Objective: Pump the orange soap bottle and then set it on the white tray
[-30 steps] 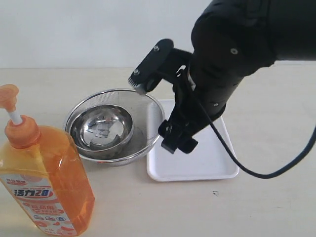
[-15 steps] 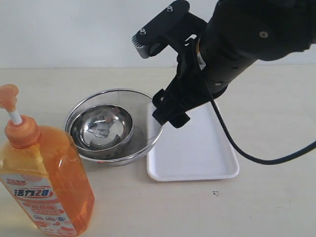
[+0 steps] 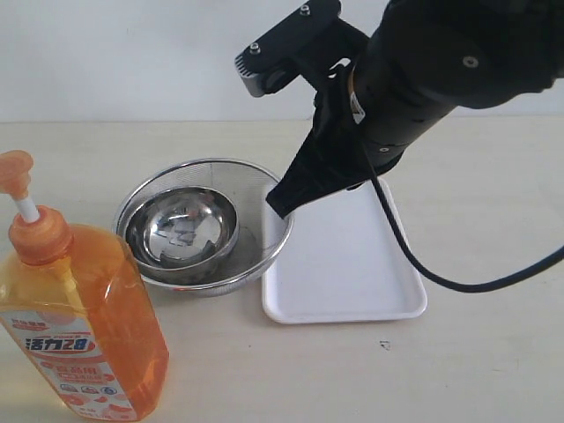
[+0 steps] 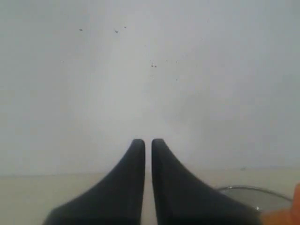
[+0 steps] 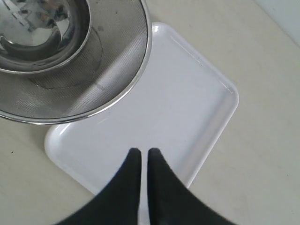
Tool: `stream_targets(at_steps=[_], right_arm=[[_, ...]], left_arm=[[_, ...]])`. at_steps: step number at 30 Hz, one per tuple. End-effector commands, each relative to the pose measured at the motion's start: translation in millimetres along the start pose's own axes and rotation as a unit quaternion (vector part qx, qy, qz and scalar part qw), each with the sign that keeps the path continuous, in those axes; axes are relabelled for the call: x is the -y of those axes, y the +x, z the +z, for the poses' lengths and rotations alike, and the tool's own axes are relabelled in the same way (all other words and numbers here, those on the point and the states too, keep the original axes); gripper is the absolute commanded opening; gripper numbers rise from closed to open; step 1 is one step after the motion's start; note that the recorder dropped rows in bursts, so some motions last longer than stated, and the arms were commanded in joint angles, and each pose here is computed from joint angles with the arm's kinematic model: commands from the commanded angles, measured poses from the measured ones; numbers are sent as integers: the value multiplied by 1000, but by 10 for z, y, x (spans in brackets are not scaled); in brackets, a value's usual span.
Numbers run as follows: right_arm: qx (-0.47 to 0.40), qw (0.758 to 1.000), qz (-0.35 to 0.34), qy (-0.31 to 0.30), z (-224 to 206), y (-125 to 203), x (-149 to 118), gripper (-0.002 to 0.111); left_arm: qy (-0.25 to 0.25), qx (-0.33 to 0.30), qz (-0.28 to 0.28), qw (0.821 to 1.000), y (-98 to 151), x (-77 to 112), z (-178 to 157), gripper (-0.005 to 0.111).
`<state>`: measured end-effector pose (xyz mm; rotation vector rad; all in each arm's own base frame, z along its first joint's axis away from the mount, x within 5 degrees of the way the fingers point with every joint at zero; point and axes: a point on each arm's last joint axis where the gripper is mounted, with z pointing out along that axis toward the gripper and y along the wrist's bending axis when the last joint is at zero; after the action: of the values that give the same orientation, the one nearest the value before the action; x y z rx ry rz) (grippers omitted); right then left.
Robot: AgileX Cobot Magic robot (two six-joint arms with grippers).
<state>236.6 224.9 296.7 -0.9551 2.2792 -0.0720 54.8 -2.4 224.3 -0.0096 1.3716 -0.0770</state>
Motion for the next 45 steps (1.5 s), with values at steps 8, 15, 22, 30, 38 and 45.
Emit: stream_targets(at_steps=[8, 15, 22, 30, 38, 45], right_arm=[[0, 1000, -4, 6, -30, 0, 27, 1], [12, 1000, -4, -4, -31, -22, 8, 1], [59, 998, 3, -24, -38, -108, -27, 0], [104, 994, 7, -40, -53, -188, -55, 0], [103, 994, -2, -48, 2, -75, -95, 0], [165, 982, 6, -95, -19, 276, -206, 0]], left_arm=[[13, 60, -74, 995, -100, 14, -10, 5], [16, 49, -151, 987, -83, 14, -8, 5], [-5, 3, -137, 991, -580, 14, 8, 5], [64, -128, -9, 990, -995, 116, 209, 5], [245, -301, 142, 911, -919, 397, 342, 5], [266, -361, 160, 879, -820, 411, 343, 5]])
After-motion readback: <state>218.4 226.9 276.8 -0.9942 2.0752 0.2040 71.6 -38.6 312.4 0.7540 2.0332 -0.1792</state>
